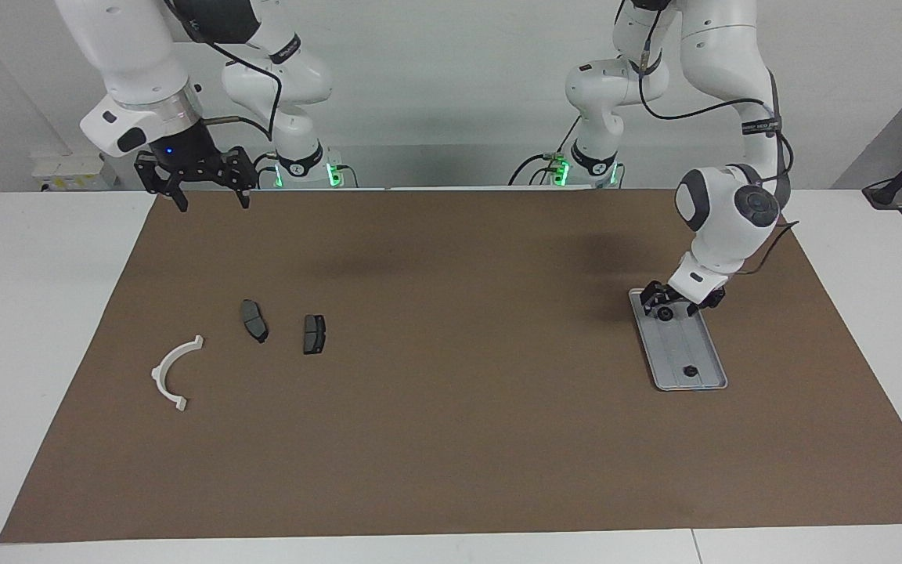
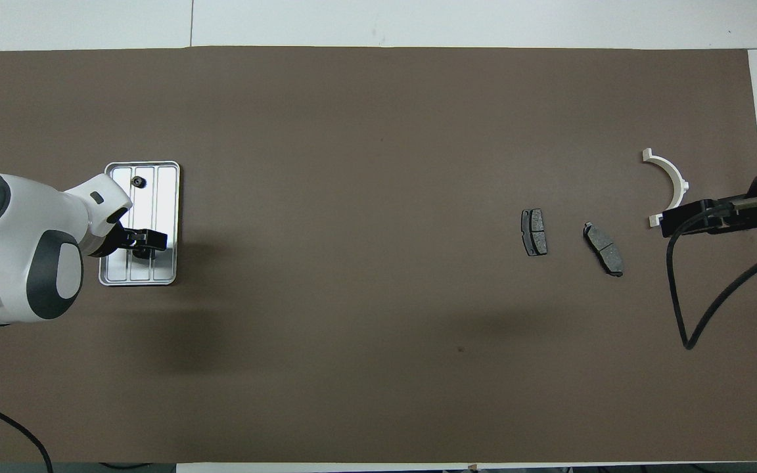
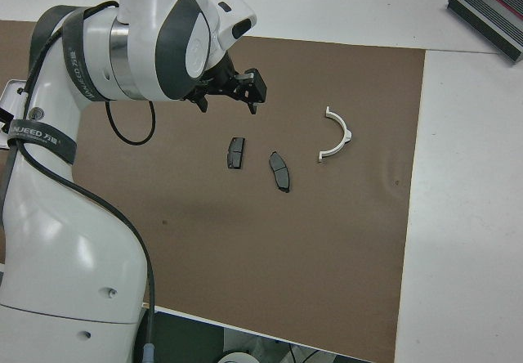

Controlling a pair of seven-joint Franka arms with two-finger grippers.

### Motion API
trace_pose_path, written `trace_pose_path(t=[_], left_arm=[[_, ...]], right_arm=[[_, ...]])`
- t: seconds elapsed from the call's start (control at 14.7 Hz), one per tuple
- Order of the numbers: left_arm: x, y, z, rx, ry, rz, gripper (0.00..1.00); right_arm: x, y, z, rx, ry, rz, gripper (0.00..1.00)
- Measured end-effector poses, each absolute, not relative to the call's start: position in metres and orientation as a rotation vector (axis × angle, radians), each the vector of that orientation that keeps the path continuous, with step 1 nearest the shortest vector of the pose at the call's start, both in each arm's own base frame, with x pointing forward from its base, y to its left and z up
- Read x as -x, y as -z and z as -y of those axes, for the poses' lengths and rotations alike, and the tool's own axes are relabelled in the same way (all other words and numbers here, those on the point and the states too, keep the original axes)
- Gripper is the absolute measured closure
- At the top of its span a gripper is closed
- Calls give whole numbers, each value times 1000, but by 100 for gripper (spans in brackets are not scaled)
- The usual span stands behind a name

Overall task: Place bearing gear from tray to pile
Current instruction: 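Lower the left gripper and grasp the dark bearing on the tray, then carry the bearing with the left gripper to the table center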

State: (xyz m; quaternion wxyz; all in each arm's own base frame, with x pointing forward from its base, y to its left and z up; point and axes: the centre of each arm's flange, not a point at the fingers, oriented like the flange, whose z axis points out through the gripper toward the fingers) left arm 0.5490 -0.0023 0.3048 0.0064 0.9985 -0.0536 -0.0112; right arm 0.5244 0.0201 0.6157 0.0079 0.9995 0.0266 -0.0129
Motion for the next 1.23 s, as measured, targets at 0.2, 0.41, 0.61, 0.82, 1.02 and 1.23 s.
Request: trace_pose_path(t=[0.2,0.41,0.61,0.82,1.02,1.23], left_arm=[[-549,-302,-4,-3123,40,179,0],[-549,-302,-12,-3122,38,189,0],[-549,-302,-17,-3123,25,181,0],[-550,-301,-16,-3122,22,184,9],[-549,-301,-16,-3122,22,185,38],[-549,-301,-16,-3122,22,183,66]], right_arm=[[-524,-615,-20,-3124,41,-83,0],[-524,-615,-20,-3124,42,-83,0],[-524,-614,-20,-3124,44,-81,0],[-524,-614,-19,-3124,45,-80,0],[-524,-614,-19,-3124,46,-80,0],[-524,-614,-19,-3124,45,-80,0]])
